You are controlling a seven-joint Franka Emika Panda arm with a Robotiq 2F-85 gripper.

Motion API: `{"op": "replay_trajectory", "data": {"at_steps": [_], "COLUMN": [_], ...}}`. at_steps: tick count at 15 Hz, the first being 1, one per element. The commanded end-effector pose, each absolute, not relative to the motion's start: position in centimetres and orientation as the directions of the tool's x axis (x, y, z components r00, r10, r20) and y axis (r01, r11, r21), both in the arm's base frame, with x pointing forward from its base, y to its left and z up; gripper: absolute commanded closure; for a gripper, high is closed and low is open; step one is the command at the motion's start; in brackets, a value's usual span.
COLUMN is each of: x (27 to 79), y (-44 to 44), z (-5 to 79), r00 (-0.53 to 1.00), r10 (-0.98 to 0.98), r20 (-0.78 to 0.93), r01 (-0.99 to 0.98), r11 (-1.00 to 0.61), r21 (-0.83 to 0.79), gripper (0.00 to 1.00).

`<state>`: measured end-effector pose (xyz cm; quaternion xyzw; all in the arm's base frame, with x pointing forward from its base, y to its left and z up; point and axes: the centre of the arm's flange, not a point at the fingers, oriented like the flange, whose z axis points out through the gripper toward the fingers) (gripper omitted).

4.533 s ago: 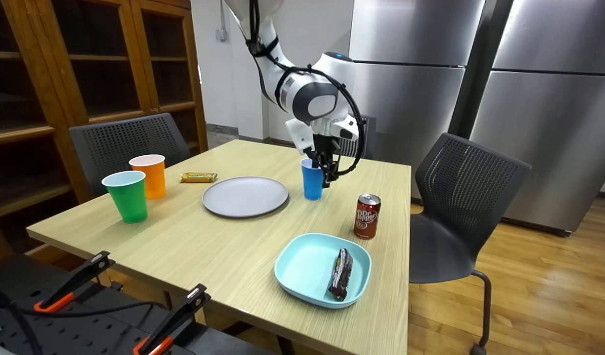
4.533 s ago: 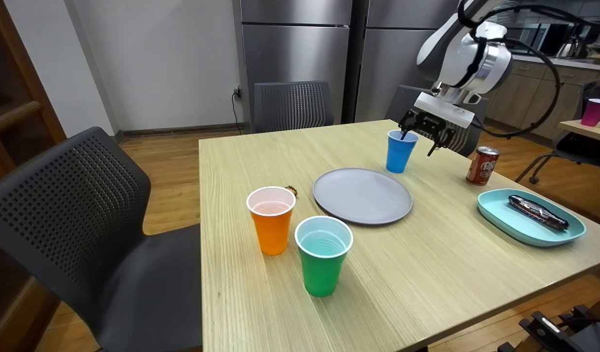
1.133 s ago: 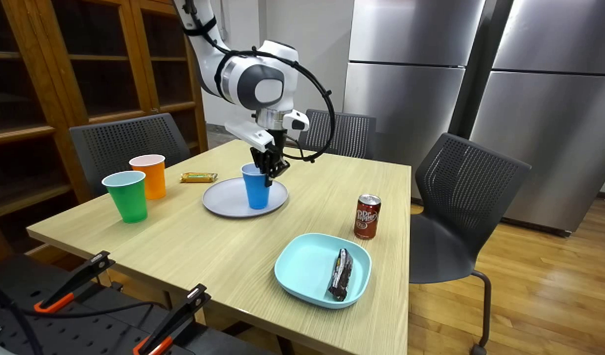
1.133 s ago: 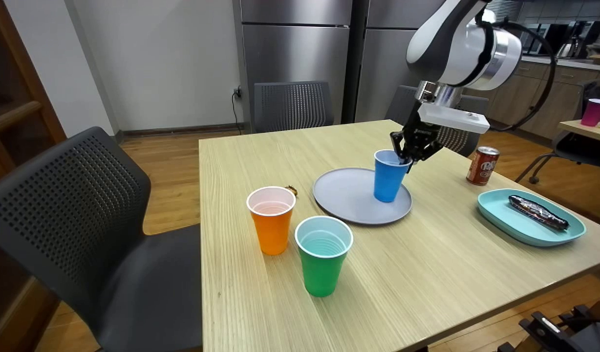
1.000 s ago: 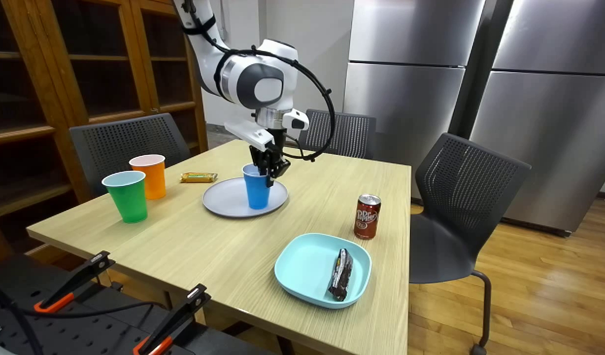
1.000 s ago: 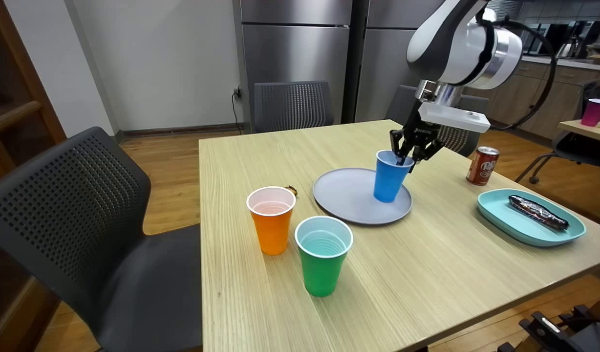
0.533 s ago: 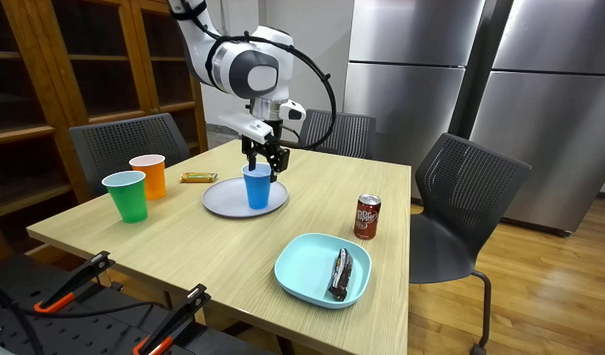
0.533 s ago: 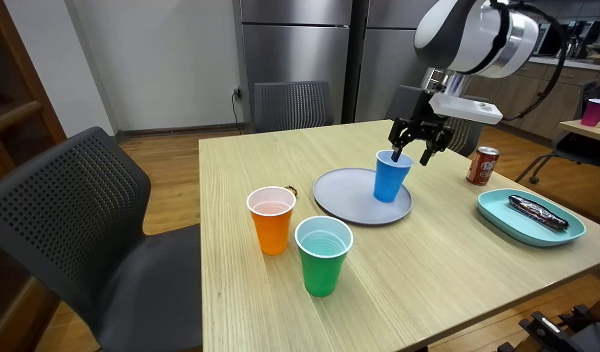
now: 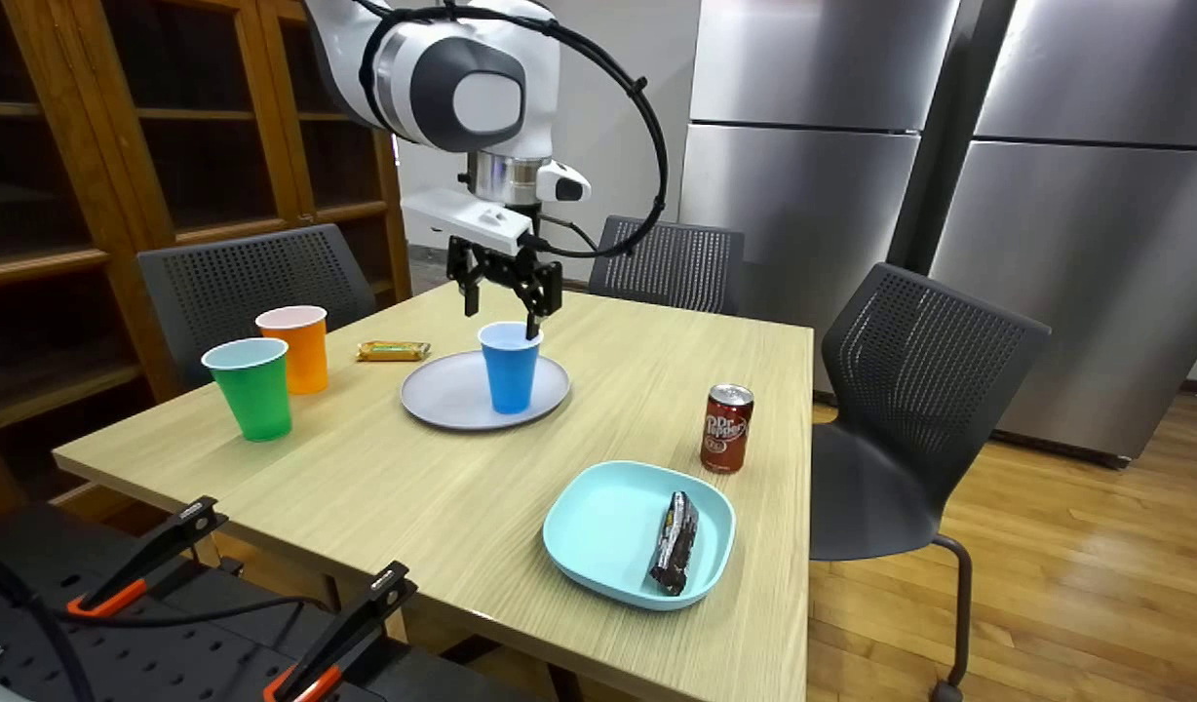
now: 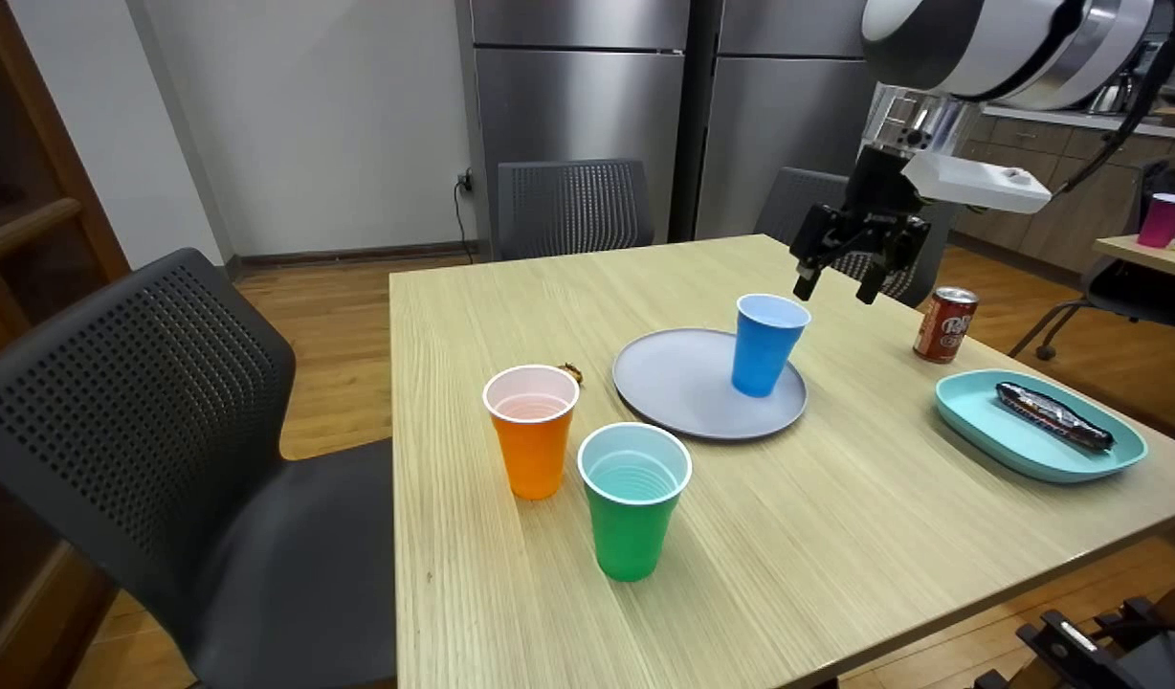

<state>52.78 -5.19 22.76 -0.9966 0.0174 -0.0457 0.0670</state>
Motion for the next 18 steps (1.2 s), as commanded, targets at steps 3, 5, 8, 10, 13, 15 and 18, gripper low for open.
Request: {"op": "replay_trajectory", "data": {"at_steps": [3, 5, 8, 10, 13, 15, 18], "x": [48.9, 48.4, 47.7, 47.7, 48.3, 48.3, 48.3], "y": [-3.1, -1.8, 0.5, 1.8, 1.6, 1.7, 1.7], "z": [24.9, 24.5, 23.9, 23.4, 22.5, 22.5, 22.5], "r00": [0.992, 0.989, 0.985, 0.984, 0.984, 0.984, 0.984], "r10": [0.095, 0.129, 0.162, 0.173, 0.172, 0.173, 0.173], "r20": [0.086, 0.072, 0.054, 0.040, 0.046, 0.046, 0.046], "r01": [0.107, 0.139, 0.168, 0.177, 0.177, 0.178, 0.178], "r11": [-0.984, -0.980, -0.975, -0.971, -0.973, -0.973, -0.973], "r21": [-0.141, -0.141, -0.148, -0.161, -0.146, -0.147, -0.147], "gripper": [0.00, 0.00, 0.00, 0.00, 0.00, 0.00, 0.00]}}
